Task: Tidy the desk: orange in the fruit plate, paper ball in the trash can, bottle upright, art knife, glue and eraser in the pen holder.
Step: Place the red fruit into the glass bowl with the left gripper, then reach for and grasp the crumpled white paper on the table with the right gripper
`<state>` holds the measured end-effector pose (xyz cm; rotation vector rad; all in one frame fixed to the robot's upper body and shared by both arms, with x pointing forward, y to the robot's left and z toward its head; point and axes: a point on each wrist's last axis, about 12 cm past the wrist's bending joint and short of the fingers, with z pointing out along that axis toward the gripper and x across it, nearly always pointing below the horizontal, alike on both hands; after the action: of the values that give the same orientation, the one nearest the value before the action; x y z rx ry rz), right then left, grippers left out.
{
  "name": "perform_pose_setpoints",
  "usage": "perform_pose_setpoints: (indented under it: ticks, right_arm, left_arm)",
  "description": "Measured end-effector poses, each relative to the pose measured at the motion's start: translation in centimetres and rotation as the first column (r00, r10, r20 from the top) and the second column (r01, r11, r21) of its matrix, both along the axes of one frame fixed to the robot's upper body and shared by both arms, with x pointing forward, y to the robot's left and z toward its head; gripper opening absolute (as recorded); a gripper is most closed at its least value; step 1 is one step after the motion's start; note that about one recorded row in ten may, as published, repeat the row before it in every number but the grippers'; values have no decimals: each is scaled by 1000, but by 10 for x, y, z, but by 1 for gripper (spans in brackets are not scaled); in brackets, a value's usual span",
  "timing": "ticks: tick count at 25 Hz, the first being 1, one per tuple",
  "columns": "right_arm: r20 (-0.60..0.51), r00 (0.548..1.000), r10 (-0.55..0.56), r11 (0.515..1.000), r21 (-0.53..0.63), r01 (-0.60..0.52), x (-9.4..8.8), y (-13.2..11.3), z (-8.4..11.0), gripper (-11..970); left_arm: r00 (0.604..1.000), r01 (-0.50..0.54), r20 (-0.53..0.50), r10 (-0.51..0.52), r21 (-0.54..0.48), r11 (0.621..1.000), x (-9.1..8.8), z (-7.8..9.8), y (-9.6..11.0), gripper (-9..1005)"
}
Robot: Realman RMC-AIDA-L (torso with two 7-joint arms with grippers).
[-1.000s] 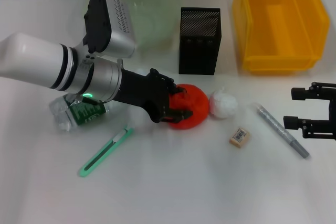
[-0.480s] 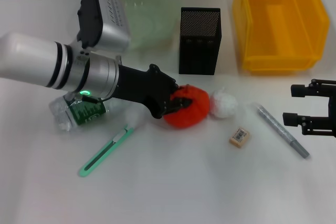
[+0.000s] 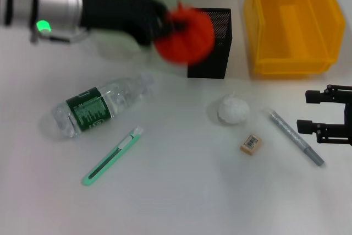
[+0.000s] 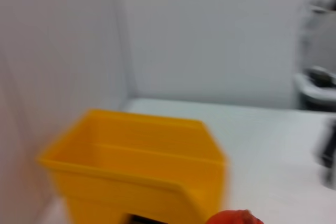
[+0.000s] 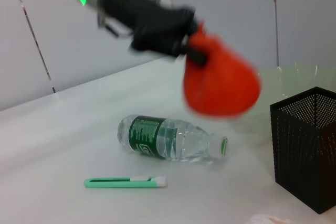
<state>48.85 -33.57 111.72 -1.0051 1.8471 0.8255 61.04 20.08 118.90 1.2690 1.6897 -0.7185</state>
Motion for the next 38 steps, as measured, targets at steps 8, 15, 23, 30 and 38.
perform_pose_setpoints:
  ticks: [8,15,23,30,38]
  right_arm:
    - [-4,1000,6,1000,4,-6,0,1,-1,725]
    - [-6,1000,10,1000,9,-10,1,3,-2,725]
    - [-21,1000,1,1000,22,-1,0,3,-6,725]
    - [-26,1000,-2,1000,24,2,1,4,-8,725]
    - [-37,999,-12,1000,15,12,4,3,2,725]
  left_arm:
    - [942,-319,90,323,-57,946,49,23,7,82]
    - [875,-477,90,476,-18,879,76,8,-3,74]
    - [822,-565,66,565,-27,825,86,0,-4,189]
    - [823,-564,72,563,-11,826,85,-6,-6,412]
    - [879,-473,39,476,-72,878,64,-1,3,719]
